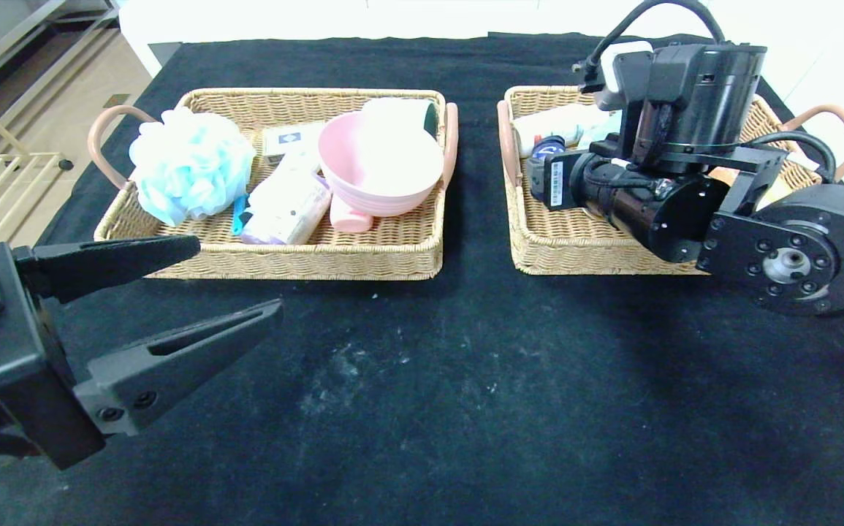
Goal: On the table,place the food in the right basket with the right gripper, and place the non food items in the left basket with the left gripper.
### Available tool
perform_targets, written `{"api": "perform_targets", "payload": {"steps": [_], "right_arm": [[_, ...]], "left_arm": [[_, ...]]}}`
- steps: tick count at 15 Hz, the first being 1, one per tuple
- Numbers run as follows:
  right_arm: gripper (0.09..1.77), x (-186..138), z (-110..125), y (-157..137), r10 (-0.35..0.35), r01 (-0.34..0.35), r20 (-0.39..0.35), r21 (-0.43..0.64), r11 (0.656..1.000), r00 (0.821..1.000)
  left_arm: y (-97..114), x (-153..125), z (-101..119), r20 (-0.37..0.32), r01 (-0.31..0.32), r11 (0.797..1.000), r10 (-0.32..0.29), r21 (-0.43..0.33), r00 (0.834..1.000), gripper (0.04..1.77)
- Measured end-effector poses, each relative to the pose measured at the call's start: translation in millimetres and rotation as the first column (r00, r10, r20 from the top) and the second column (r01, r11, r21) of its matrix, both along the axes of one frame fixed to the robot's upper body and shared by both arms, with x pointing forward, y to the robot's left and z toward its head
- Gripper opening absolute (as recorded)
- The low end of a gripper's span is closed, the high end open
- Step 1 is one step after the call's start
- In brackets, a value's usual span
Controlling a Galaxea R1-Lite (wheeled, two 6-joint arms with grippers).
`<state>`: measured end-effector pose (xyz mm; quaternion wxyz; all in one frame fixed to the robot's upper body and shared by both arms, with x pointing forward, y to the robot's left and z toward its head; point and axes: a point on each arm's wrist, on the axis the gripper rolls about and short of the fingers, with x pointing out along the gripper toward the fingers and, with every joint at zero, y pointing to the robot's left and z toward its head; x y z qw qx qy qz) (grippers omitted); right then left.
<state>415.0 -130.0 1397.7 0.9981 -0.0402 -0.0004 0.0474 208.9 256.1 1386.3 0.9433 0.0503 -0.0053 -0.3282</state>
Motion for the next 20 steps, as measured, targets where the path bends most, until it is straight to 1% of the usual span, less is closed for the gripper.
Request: {"api": "perform_targets", "payload": {"steps": [2, 3, 5, 6, 7, 8, 9, 12, 14, 16, 18, 20], "right_arm": [[1.63, -12, 4, -9, 0.012, -0.013, -0.012, -0.032, 0.999, 1.0], [1.64, -20, 3, -15, 0.029, -0.031, -0.033, -0.05, 0.998, 0.999], [1.65, -42, -1, -29, 0.094, -0.101, -0.088, -0.082, 0.991, 0.992], [1.66, -54, -4, -38, 0.142, -0.154, -0.123, -0.098, 0.983, 0.982], [1.67, -67, -7, -49, 0.198, -0.219, -0.163, -0.117, 0.969, 0.966], [1.67, -79, -9, -63, 0.247, -0.274, -0.196, -0.127, 0.953, 0.949], [1.68, -89, -9, -79, 0.27, -0.301, -0.215, -0.129, 0.945, 0.938], [1.69, -125, -7, -120, 0.271, -0.307, -0.25, -0.12, 0.944, 0.93], [1.69, -157, -4, -143, 0.275, -0.313, -0.275, -0.105, 0.944, 0.921], [1.7, -195, -2, -163, 0.27, -0.307, -0.284, -0.094, 0.947, 0.92], [1.7, -237, -3, -178, 0.262, -0.298, -0.286, -0.09, 0.95, 0.922], [1.7, -281, -9, -192, 0.259, -0.294, -0.287, -0.087, 0.952, 0.922]], "left_arm": [[2, 2, -1, -0.004, -0.021, 1.0, 0.021, 0.003, 1.0, 1.72], [5, 4, -4, -0.011, -0.046, 0.999, 0.046, 0.008, 0.999, 1.72], [17, 8, -8, -0.023, -0.128, 0.992, 0.128, 0.017, 0.991, 1.72], [23, 7, -9, -0.026, -0.165, 0.986, 0.165, 0.02, 0.986, 1.72], [29, 3, -10, -0.04, -0.197, 0.98, 0.198, 0.034, 0.979, 1.72], [36, -3, -12, -0.072, -0.227, 0.972, 0.231, 0.059, 0.97, 1.72], [42, -12, -11, -0.093, -0.251, 0.965, 0.257, 0.075, 0.962, 1.72], [57, -45, -5, -0.097, -0.301, 0.95, 0.308, 0.079, 0.946, 1.72], [64, -71, -6, -0.105, -0.32, 0.944, 0.327, 0.084, 0.939, 1.72], [71, -97, -10, -0.108, -0.341, 0.936, 0.35, 0.09, 0.931, 1.72], [78, -123, -15, -0.098, -0.386, 0.918, 0.394, 0.09, 0.914, 1.72], [85, -151, -17, -0.083, -0.431, 0.899, 0.437, 0.083, 0.896, 1.72]]}}
